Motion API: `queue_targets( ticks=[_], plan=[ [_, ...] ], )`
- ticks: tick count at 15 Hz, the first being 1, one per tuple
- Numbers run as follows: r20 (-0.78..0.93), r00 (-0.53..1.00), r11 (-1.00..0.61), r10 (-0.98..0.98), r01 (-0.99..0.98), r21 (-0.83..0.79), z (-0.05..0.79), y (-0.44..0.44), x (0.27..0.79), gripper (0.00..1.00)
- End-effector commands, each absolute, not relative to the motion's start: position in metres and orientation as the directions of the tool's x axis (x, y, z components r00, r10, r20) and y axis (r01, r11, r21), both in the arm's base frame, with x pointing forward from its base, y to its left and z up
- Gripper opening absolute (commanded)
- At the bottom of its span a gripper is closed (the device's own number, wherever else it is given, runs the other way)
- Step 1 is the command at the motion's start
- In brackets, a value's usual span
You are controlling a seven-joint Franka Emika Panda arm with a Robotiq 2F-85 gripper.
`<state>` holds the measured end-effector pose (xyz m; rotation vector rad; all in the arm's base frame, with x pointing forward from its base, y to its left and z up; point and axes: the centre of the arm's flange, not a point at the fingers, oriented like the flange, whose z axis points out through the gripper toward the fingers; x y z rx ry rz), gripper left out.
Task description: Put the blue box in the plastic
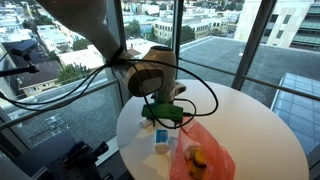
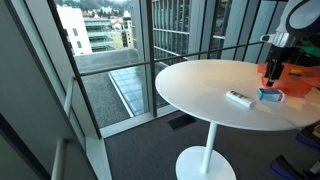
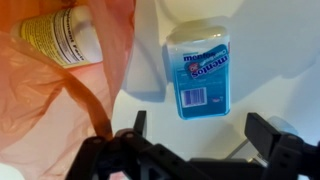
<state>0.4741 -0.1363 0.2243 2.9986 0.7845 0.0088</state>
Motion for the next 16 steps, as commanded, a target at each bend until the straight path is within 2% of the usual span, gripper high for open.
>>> queue_targets(
  ticks=[1,11,13,14,16],
  plan=[
    [0.005,0.851,-0.851,0.525,0.524,0.031,0.207,-0.144,0.483,1.00],
    [-0.024,0.844,-0.844,0.536,0.536,0.005,0.168,-0.146,0.488,1.00],
    [-0.029,0.843,-0.843,0.537,0.537,0.002,0.166,-0.144,0.489,0.73],
    [-0.030,0.843,-0.843,0.537,0.537,0.002,0.166,-0.143,0.489,0.67],
    [-0.031,0.843,-0.843,0.537,0.538,0.004,0.169,-0.142,0.489,0.47]
  ],
)
